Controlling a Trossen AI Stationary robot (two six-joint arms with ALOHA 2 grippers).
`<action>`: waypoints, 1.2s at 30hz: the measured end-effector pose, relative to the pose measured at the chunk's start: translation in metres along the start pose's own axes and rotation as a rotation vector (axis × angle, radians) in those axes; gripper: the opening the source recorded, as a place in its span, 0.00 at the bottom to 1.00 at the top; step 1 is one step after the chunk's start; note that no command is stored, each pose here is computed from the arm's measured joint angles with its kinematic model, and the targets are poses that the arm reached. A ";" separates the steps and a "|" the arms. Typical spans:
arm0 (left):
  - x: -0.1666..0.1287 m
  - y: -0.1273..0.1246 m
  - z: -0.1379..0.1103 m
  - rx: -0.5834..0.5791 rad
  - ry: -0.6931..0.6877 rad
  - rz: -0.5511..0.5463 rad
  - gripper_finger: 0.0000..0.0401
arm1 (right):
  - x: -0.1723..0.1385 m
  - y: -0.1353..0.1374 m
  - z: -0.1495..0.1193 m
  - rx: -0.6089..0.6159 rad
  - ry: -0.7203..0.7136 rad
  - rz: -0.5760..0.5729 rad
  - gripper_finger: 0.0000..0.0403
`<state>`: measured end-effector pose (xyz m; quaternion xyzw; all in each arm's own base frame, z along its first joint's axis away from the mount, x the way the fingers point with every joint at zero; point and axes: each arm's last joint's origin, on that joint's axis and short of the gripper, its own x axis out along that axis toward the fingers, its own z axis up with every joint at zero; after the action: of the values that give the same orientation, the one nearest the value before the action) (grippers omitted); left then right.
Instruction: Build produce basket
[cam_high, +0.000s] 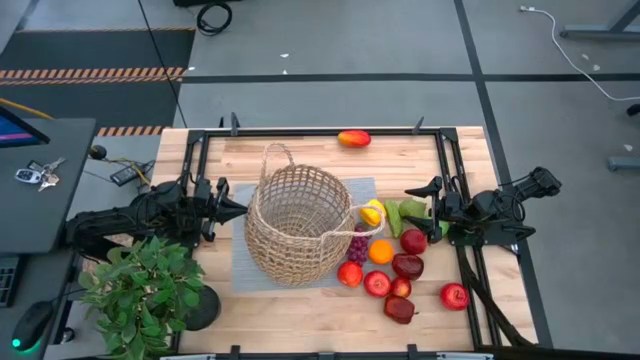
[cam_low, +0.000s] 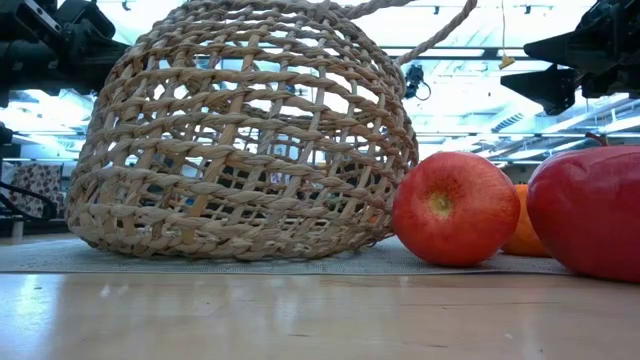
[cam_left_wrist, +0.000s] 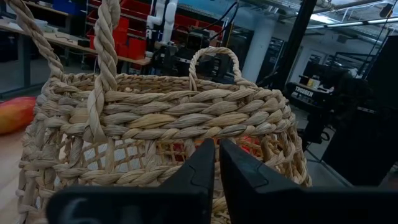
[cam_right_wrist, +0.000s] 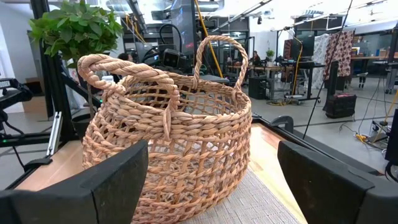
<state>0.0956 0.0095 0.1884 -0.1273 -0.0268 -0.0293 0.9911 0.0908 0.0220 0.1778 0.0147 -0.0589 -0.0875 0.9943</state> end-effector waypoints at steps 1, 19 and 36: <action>0.000 0.000 0.000 0.000 0.000 0.000 0.07 | 0.000 0.000 0.000 0.000 0.001 0.000 0.90; 0.000 0.000 0.000 0.000 0.000 0.000 0.07 | 0.000 0.000 0.007 0.085 -0.069 -0.001 0.90; 0.000 0.000 0.000 0.000 0.000 0.000 0.07 | -0.015 -0.015 0.079 0.088 -0.416 -0.138 0.90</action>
<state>0.0956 0.0095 0.1884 -0.1275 -0.0268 -0.0295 0.9910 0.0641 0.0083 0.2537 0.0439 -0.2655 -0.1541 0.9507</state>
